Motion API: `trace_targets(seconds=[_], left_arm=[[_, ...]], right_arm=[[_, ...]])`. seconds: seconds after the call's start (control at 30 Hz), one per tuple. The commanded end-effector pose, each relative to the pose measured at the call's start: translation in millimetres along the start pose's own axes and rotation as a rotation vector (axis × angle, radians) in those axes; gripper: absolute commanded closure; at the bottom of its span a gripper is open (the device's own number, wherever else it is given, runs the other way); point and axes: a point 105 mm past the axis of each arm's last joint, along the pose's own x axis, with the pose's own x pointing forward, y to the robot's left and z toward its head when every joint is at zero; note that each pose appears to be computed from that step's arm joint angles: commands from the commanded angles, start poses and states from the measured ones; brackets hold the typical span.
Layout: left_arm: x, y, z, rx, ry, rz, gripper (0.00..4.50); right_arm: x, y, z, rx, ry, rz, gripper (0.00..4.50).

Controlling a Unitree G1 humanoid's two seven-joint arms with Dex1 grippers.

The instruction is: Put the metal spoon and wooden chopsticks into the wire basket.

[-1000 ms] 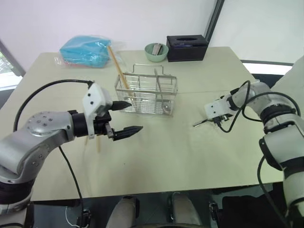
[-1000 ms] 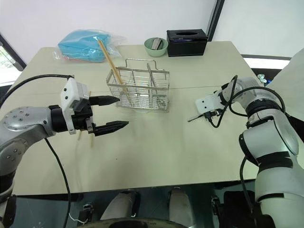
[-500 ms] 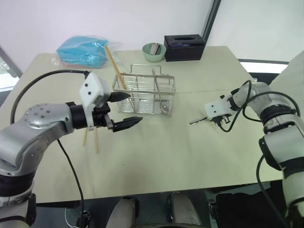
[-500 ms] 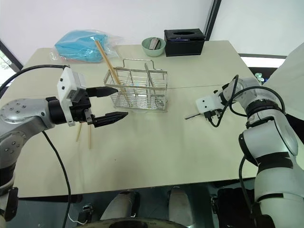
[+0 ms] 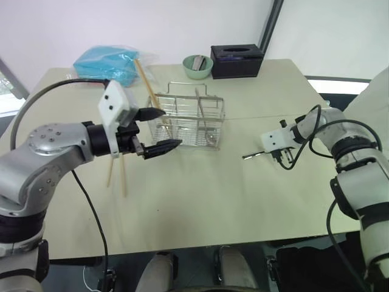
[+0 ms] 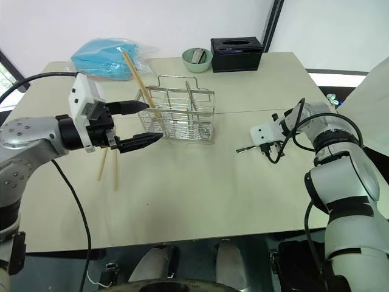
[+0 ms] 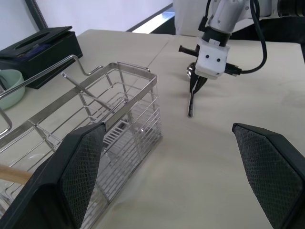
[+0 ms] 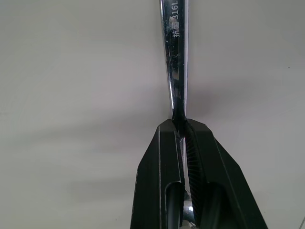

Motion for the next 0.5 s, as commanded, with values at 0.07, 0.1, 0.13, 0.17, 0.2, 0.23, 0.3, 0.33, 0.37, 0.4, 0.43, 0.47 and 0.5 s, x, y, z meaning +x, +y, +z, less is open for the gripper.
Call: trace_targets(seconds=[0.07,0.1,0.13,0.17,0.2,0.23,0.3,0.33,0.37,0.4,0.43,0.47,0.5], left_arm=[[-2.6,4.1,12.9,0.052,-0.041,0.029,0.00],[-2.6,4.7,13.0,0.055,-0.043,0.033,0.00],[-2.9,5.7,13.3,0.057,-0.045,0.037,0.00],[-3.6,7.4,14.0,0.059,-0.047,0.043,0.00],[-4.7,9.5,14.7,0.060,-0.050,0.051,0.00],[-5.8,11.7,15.5,0.061,-0.054,0.059,0.00],[-8.1,16.3,16.5,0.062,-0.061,0.077,0.00],[-9.1,18.5,16.9,0.066,-0.062,0.085,0.00],[-10.4,21.2,17.4,0.070,-0.063,0.094,0.00],[-11.7,24.5,17.8,0.074,-0.064,0.103,0.00],[-12.8,27.3,18.2,0.077,-0.065,0.110,0.00],[-13.6,29.8,18.6,0.080,-0.067,0.115,0.00],[-14.3,32.8,19.2,0.082,-0.069,0.121,0.00]], right_arm=[[-9.7,-8.1,6.2,0.030,-0.081,-0.057,4.47],[-12.7,-9.1,8.9,0.029,-0.110,-0.063,4.47],[-15.7,-9.9,11.9,0.028,-0.140,-0.069,4.47],[-19.6,-10.4,17.0,0.019,-0.188,-0.073,4.47],[-24.9,-10.7,24.7,0.019,-0.262,-0.074,4.47],[-30.6,-11.1,32.0,0.025,-0.337,-0.074,4.47],[-43.6,-11.4,46.6,0.048,-0.491,-0.075,4.47],[-50.7,-10.9,53.3,0.058,-0.558,-0.080,4.47],[-59.8,-9.6,61.0,0.074,-0.627,-0.091,4.47],[-71.2,-7.6,71.0,0.100,-0.704,-0.101,4.47],[-81.5,-4.7,80.5,0.131,-0.770,-0.101,4.47],[-91.1,-1.8,89.5,0.167,-0.827,-0.100,4.47],[-102.3,0.0,100.0,0.213,-0.895,-0.108,4.47]])
